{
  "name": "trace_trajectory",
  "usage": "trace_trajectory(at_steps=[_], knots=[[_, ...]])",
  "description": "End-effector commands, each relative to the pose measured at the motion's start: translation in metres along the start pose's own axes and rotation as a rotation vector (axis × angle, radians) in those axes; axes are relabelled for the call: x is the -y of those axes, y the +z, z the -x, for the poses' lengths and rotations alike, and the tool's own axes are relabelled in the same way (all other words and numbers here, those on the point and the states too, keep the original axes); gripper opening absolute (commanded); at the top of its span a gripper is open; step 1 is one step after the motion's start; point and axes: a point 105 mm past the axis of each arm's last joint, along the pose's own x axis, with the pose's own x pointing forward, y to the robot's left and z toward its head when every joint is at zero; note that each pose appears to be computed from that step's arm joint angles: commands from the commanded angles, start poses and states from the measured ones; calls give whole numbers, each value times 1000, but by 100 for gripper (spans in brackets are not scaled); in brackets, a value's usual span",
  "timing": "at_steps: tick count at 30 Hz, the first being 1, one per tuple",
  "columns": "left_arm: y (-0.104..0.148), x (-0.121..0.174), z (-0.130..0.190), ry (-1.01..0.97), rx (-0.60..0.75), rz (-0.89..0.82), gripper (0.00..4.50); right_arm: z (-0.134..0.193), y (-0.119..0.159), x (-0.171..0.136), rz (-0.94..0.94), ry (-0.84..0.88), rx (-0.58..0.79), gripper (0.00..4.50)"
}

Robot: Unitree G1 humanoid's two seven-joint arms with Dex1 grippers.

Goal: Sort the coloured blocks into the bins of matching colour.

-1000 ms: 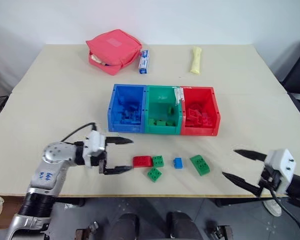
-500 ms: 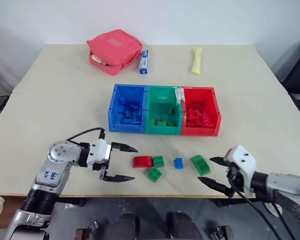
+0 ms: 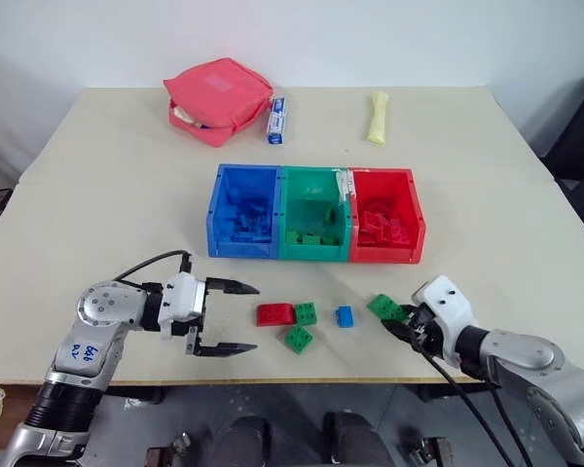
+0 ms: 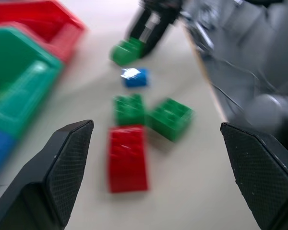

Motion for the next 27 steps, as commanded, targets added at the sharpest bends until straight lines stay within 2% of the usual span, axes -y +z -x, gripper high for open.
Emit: trace_trajectory(at_steps=[1,5,10,14,16,20,23,27], knots=[[7,-9,11,156,51,20,450,3,43,9,33,23,163,144],[-1,-14,35,344,51,75,450,-15,86,15,25,38,258,144],[-5,-16,59,478,31,97,450,-55,120,17,49,43,273,144],[-2,-17,66,511,19,78,450,-89,140,19,100,32,270,144],[0,-17,66,511,18,65,450,-95,147,20,106,43,287,223],[0,-12,65,486,11,76,450,-94,155,17,122,69,323,343],[0,-10,62,451,1,75,450,-77,153,12,173,118,367,446],[4,-13,51,377,-4,47,450,-41,135,13,221,175,430,449]])
